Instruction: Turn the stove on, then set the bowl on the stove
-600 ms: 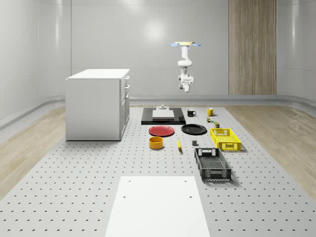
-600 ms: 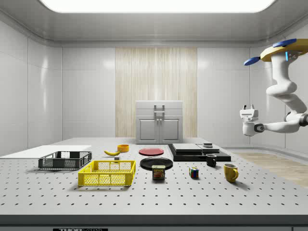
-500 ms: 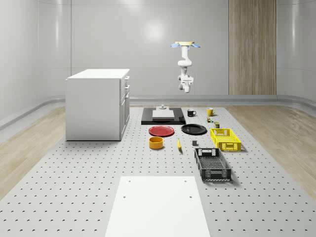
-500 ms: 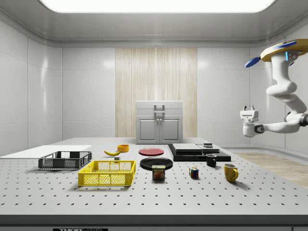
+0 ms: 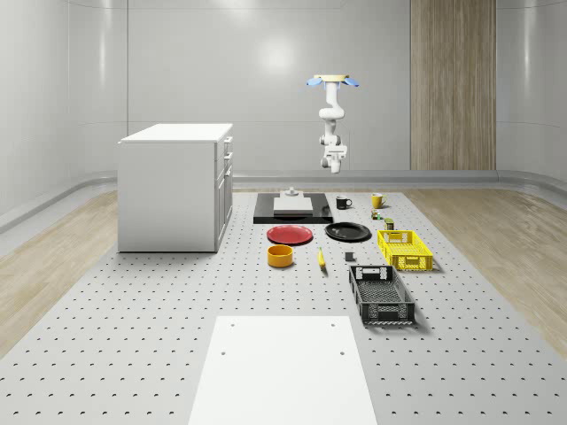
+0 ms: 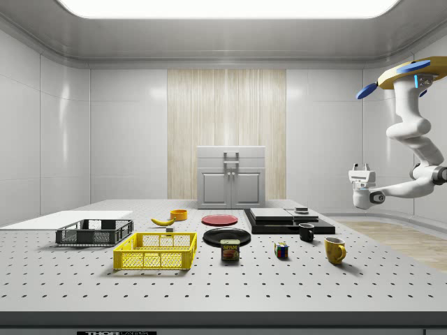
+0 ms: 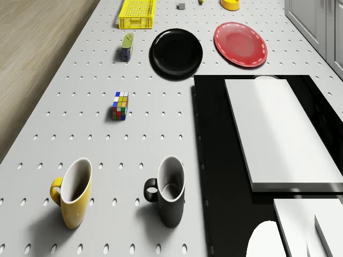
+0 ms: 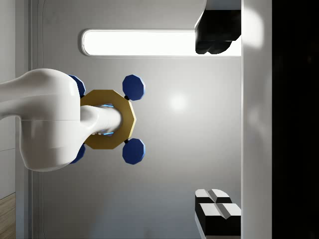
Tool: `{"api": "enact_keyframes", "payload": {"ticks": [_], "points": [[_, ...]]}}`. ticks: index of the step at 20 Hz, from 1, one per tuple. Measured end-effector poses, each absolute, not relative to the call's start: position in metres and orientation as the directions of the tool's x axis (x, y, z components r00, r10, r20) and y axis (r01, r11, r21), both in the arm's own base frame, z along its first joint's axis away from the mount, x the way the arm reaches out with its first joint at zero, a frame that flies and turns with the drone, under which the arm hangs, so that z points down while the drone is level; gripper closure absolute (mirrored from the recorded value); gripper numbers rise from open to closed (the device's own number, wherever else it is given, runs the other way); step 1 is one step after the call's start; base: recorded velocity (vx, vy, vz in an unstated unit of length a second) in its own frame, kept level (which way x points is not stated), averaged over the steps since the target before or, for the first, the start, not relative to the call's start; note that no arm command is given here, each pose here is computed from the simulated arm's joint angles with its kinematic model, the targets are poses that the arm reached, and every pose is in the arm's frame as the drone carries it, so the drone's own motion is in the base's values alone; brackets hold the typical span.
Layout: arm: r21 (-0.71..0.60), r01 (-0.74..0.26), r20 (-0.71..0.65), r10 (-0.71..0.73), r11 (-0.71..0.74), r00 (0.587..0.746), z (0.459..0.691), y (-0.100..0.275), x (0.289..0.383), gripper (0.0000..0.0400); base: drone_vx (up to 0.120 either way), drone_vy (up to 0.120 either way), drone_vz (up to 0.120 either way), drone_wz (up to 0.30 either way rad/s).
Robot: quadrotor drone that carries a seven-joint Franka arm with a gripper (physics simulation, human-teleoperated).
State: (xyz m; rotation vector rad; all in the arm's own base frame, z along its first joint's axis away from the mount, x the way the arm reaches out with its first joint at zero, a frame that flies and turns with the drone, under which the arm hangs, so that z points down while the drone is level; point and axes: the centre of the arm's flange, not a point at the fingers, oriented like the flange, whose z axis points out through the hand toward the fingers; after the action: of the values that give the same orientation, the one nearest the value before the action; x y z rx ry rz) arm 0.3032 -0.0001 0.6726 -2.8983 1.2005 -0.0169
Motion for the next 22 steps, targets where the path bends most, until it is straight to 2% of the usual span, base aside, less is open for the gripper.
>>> {"api": "enact_keyframes", "payload": {"ticks": [4, 22], "points": [[-0.010, -0.707, 0.010, -0.707, -0.707, 0.707, 0.683, 0.000, 0.3040, 0.0000, 0.010, -0.010, 0.000, 0.000], [-0.019, -0.707, 0.021, -0.707, -0.707, 0.707, 0.691, 0.000, 0.3035, 0.0000, 0.120, -0.120, 0.000, 0.000]]}}
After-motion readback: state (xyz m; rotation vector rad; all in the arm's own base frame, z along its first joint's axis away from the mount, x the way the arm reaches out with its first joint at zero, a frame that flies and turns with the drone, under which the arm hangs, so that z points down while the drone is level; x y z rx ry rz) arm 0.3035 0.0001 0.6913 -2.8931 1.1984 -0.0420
